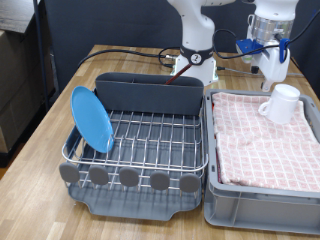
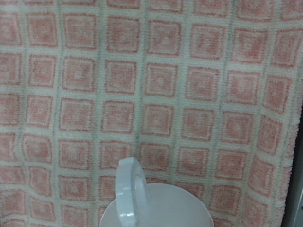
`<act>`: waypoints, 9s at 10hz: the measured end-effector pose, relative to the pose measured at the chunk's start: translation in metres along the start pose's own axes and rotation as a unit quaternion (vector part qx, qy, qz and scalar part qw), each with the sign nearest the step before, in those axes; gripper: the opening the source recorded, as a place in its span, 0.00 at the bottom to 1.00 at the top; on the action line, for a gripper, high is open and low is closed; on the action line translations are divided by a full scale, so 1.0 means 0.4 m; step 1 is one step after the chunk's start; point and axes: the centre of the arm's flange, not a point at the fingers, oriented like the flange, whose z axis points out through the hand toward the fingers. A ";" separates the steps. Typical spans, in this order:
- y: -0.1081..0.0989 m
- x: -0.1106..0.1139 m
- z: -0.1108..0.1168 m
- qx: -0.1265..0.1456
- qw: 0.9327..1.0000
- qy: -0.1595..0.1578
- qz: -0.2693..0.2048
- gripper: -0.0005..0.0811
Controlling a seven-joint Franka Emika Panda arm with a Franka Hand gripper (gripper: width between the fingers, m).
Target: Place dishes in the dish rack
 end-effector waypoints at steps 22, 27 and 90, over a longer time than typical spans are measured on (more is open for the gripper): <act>0.028 -0.012 0.184 -0.061 0.991 -0.098 0.060 0.49; 0.030 -0.030 0.173 -0.067 0.993 -0.085 0.055 0.09; -0.866 -0.092 -0.087 0.092 0.828 -0.028 -0.552 0.09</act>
